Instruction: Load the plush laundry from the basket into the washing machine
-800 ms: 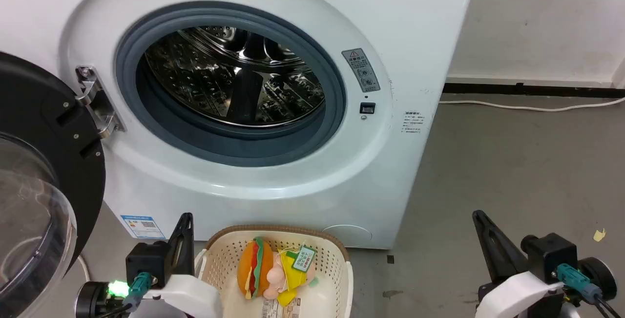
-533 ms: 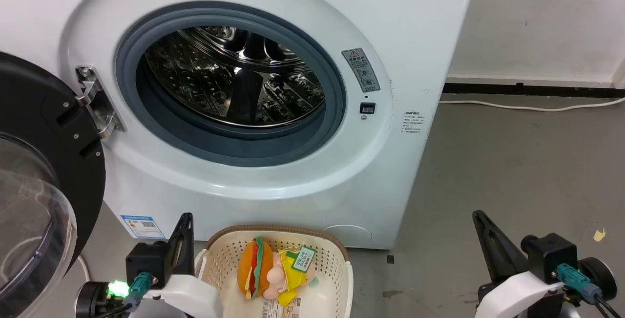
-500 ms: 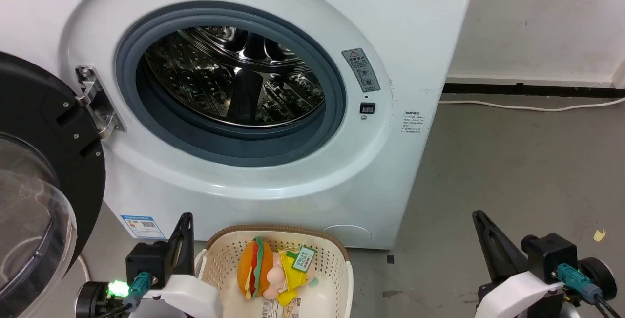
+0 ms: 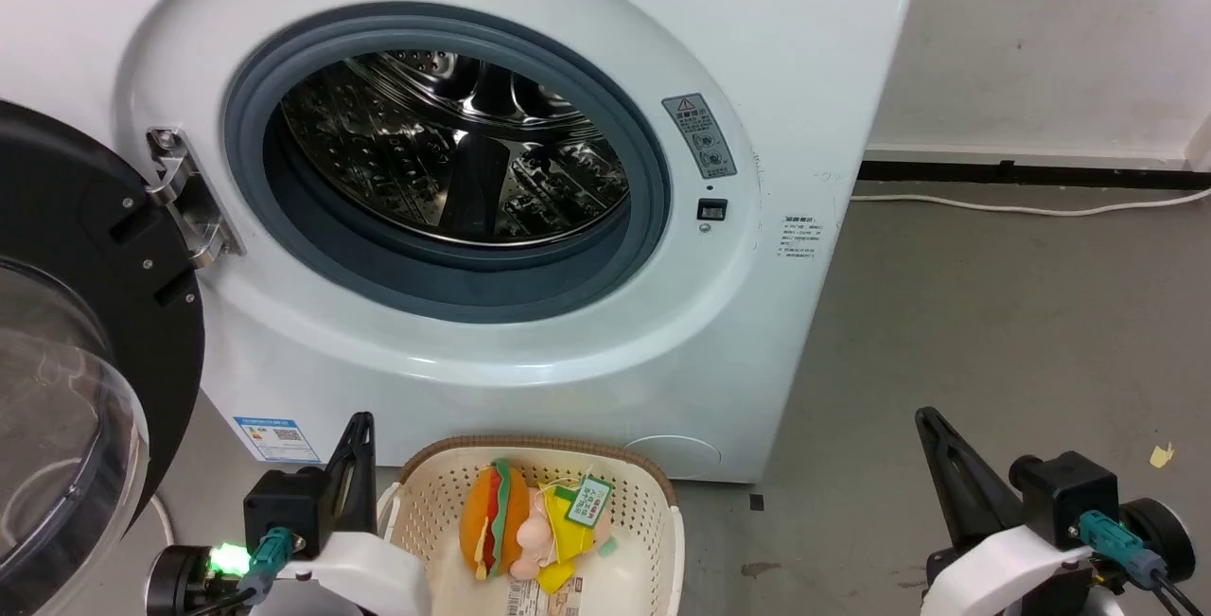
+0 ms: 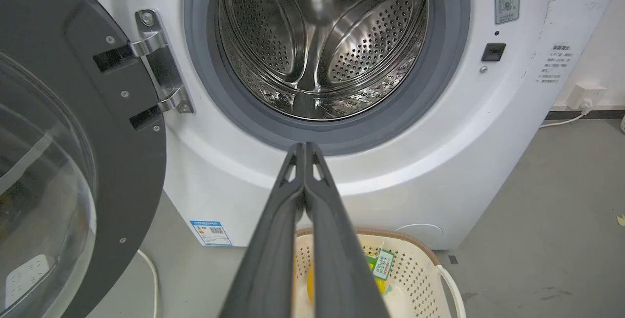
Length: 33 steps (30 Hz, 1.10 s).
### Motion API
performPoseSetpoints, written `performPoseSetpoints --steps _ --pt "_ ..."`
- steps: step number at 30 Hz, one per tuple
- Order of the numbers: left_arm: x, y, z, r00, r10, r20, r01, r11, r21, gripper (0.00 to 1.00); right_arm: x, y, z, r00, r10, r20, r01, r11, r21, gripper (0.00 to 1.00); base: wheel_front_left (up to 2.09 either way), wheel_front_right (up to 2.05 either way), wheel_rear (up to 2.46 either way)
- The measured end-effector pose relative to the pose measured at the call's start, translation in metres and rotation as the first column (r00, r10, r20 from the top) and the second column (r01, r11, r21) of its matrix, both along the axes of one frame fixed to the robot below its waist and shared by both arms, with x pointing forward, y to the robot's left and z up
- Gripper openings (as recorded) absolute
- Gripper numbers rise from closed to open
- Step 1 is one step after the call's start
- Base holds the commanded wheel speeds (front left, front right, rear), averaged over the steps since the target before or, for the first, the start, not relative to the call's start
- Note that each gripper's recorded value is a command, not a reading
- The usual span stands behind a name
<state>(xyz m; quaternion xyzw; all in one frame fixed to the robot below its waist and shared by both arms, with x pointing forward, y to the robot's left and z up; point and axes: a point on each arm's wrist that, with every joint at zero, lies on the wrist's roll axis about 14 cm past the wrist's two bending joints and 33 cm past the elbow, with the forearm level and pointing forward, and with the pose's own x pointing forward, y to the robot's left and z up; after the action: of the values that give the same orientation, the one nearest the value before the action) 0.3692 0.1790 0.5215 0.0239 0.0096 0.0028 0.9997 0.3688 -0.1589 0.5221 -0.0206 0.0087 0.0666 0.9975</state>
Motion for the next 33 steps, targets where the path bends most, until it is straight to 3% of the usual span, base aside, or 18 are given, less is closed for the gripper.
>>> performPoseSetpoints --steps 11,12,33 --pt "0.000 0.000 0.000 1.000 0.000 0.000 0.000 1.000 0.000 0.00 0.000 0.000 0.000 1.000 -0.001 0.000 0.001 1.000 0.000 0.00 0.00 0.00 0.00" --pt "0.000 0.000 0.000 1.000 0.000 0.000 0.000 1.000 0.000 1.00 0.000 0.000 0.000 1.000 0.000 0.000 0.000 1.000 0.000 1.00 0.00 0.00 0.00" --pt "0.003 -0.011 -0.007 1.000 -0.027 -0.007 0.027 1.000 -0.002 1.00 0.001 -0.003 -0.003 1.000 -0.010 0.003 0.010 1.000 0.025 1.00 0.00 0.00 0.00"
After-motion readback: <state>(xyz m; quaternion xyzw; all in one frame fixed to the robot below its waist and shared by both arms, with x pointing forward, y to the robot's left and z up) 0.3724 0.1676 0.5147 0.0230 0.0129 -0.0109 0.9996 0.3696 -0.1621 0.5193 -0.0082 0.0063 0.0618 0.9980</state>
